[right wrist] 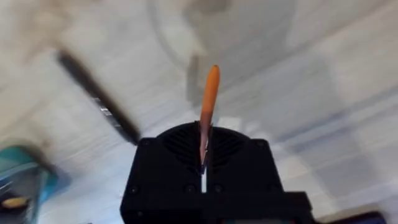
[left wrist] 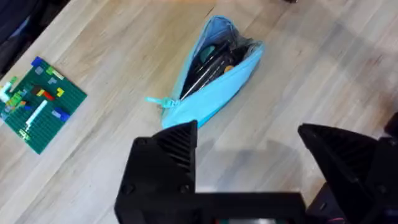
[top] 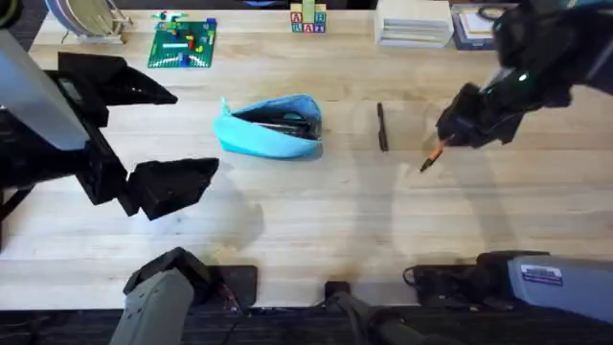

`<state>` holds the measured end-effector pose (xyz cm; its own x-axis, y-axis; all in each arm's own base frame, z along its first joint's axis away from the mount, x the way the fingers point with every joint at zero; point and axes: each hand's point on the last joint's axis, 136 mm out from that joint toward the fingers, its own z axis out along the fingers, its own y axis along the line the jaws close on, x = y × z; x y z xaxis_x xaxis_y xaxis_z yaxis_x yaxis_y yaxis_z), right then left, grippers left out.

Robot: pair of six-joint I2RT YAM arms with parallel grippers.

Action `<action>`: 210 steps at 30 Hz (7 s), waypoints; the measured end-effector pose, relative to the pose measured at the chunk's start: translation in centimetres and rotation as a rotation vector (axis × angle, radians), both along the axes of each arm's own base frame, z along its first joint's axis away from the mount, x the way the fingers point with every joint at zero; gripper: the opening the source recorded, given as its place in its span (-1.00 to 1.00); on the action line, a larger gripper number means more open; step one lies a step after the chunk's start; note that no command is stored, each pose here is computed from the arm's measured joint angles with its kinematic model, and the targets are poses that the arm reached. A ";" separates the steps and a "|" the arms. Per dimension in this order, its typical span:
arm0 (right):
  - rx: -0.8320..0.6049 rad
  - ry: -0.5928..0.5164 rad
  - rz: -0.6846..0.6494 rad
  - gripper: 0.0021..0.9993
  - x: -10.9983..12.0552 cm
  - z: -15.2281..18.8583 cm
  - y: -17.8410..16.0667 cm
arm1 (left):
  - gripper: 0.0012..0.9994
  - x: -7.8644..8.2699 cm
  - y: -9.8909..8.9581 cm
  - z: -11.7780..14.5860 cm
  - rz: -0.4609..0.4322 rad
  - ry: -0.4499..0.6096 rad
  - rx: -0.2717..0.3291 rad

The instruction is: Unzip the bag, pick up the pens from the table one at a time and place them inside, then zip the bag closed.

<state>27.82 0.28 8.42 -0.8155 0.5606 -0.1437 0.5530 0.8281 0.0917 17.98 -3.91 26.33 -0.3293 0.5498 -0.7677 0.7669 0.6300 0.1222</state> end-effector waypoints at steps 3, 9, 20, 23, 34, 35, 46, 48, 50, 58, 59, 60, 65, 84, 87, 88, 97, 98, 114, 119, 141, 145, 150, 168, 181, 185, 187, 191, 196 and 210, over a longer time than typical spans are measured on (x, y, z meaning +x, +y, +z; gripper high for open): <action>-0.010 -0.118 0.050 -0.94 1.5 3.4 0.0 | 0.99 0.0 0.0 0.0 0.000 0.000 0.000; -0.050 -0.261 0.171 -0.94 2.6 7.9 0.0 | 0.99 0.0 0.0 0.0 0.000 0.000 0.000; -0.136 -0.349 0.528 -0.94 3.5 9.6 3.0 | 0.99 0.0 0.0 0.0 0.000 0.000 0.000; -0.149 -0.409 0.656 -0.94 4.4 10.2 5.1 | 0.99 0.0 0.0 0.0 0.000 0.000 0.000; -0.185 -0.742 1.052 -0.94 7.2 14.8 14.0 | 0.99 0.0 0.0 0.0 0.000 0.000 0.000; -0.193 -0.766 1.081 -0.94 7.3 15.2 14.7 | 0.99 0.0 0.0 0.0 0.000 0.000 0.000; -0.230 -0.946 1.408 -0.94 5.5 17.4 21.5 | 0.99 0.0 0.0 0.0 0.000 0.000 0.000; -0.220 -0.969 1.487 -0.94 4.7 17.4 22.7 | 0.99 0.0 0.0 0.0 0.000 0.000 0.000; -0.212 -0.989 1.558 -0.94 4.1 17.3 23.7 | 0.99 0.0 0.0 0.0 0.000 0.000 0.000; -0.158 -0.990 1.757 -0.94 3.1 15.0 26.2 | 0.99 0.0 0.0 0.0 0.000 0.000 0.000; -0.148 -0.992 1.771 -0.94 3.1 14.8 26.5 | 0.99 0.0 0.0 0.0 0.000 0.000 0.000; -0.137 -0.996 1.785 -0.94 3.0 14.6 26.8 | 0.99 0.0 0.0 0.0 0.000 0.000 0.000; -0.055 -1.025 1.855 -0.94 3.1 13.1 28.8 | 0.99 0.0 0.0 0.0 0.000 0.000 0.000; 0.088 -0.852 1.942 -0.94 3.2 4.0 32.2 | 0.99 0.0 0.0 0.0 0.000 0.000 0.000; 0.090 -0.847 1.943 -0.94 3.3 3.8 32.2 | 0.99 0.0 0.0 0.0 0.000 0.000 0.000; 0.089 -0.849 1.942 -0.94 3.3 3.8 32.2 | 0.99 0.0 0.0 0.0 0.000 0.000 0.000; 0.083 -0.870 1.941 0.69 3.5 4.1 32.4 | 0.99 0.0 0.0 0.0 0.000 0.000 0.000; 0.081 -0.871 1.943 0.90 3.5 4.1 32.4 | 0.99 0.0 0.0 0.0 0.000 0.000 0.000; 0.071 -0.866 1.874 1.00 3.9 5.1 32.1 | 0.99 0.0 0.0 0.0 0.000 0.000 0.000; -0.054 -0.890 1.734 1.00 5.2 8.5 30.3 | 0.99 0.0 0.0 0.0 0.000 0.000 0.000; -0.377 -0.620 1.107 1.00 5.1 11.9 18.1 | 0.99 0.0 0.0 0.0 0.000 0.000 0.000; -0.394 -0.572 1.030 0.99 4.9 11.4 16.7 | 0.99 0.0 0.0 0.0 0.000 0.000 0.000; -0.386 -0.521 0.902 0.99 5.4 10.9 14.0 | 0.99 0.0 0.0 0.0 0.000 0.000 0.000; -0.202 -0.365 0.713 0.99 6.1 7.1 9.6 | 0.99 0.0 0.0 0.0 0.000 0.001 -0.001; -0.162 -0.215 0.653 1.00 6.4 1.9 9.9 | 0.99 -0.1 0.0 0.0 0.000 0.004 -0.002; -0.160 -0.186 0.656 0.99 6.6 0.6 10.0 | 0.99 -0.1 0.0 0.0 0.000 0.004 -0.002; -0.159 -0.182 0.657 0.99 6.9 0.1 10.1 | 0.99 -0.1 -0.1 0.0 0.000 0.004 -0.003; -0.158 -0.189 0.654 0.99 7.6 -0.7 10.4 | 0.99 -0.1 -0.1 0.0 0.000 0.006 -0.004; -0.158 -0.190 0.654 0.99 8.1 -1.3 10.6 | 0.99 -0.2 -0.1 -0.1 0.000 0.010 -0.006; -0.159 -0.153 0.657 0.99 8.3 -3.1 10.6 | 0.99 -0.2 -0.1 -0.1 0.000 0.011 -0.007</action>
<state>36.08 10.91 5.29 -0.9427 -0.0802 -0.3240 -0.0776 0.9968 -0.0211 17.77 -4.04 26.27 -0.3380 0.5442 -0.7678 0.7682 0.6309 0.1090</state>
